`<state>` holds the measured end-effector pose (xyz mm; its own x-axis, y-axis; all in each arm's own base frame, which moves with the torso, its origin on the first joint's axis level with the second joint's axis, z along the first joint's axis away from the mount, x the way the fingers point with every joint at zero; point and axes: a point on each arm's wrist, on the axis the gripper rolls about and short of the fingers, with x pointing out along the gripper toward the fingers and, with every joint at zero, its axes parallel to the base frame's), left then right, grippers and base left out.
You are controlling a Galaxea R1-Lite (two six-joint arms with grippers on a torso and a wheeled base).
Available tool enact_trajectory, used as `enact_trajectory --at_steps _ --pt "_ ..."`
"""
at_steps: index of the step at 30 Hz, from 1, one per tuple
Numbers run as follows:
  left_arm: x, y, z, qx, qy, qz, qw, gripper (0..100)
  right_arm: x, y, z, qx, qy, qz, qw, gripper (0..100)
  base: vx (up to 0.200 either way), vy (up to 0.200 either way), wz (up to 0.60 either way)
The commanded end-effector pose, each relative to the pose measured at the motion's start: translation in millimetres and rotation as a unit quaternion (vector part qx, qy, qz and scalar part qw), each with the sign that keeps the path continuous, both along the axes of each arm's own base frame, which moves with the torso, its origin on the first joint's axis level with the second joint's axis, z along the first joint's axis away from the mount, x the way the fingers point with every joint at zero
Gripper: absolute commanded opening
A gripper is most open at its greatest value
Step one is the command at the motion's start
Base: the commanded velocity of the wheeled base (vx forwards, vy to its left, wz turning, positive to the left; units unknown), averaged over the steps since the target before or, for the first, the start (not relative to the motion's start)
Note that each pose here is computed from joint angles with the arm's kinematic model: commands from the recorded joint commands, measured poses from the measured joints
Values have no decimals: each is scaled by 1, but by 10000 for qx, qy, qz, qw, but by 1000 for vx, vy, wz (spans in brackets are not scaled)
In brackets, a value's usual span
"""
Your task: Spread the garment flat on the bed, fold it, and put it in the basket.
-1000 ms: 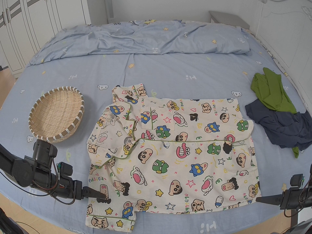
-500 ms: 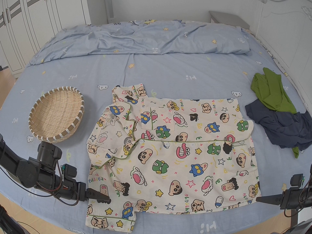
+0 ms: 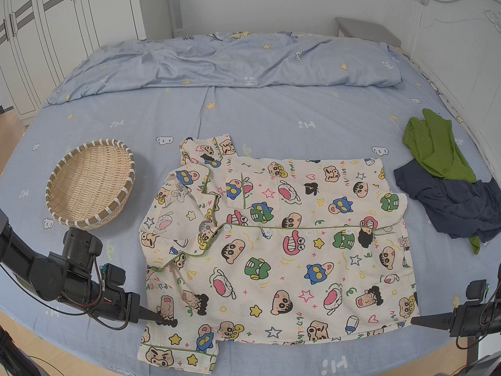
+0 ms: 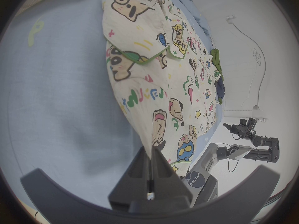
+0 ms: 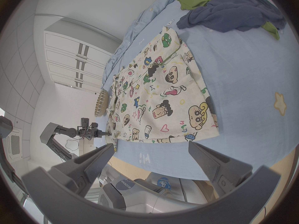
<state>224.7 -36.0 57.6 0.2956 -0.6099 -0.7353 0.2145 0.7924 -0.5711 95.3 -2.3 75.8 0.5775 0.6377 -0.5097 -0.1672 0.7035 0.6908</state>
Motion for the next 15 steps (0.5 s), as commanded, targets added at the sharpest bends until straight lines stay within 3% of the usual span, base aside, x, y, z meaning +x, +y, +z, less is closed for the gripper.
enact_trajectory --at_steps 1,3,7,10,11,15 --pt "0 3 1 9 -14 73 10000 0 3 -1 1 -10 33 -23 10000 100 0 0 0" --pt "0 4 2 9 -22 96 10000 0 5 -1 1 -1 74 -43 10000 100 0 0 0" --pt "-4 11 10 20 -216 233 9995 0 28 -7 -11 -100 774 -274 9966 100 0 0 0" --pt "-4 11 11 19 -232 249 9994 0 30 -8 -13 -131 833 -282 9960 100 0 0 0" --pt "-4 12 11 18 -247 272 9993 0 41 -10 -23 -187 1142 -285 9929 100 0 0 0" --pt "-3 12 10 32 -234 256 9994 0 43 -10 -23 -190 1078 -273 9936 100 0 0 0"
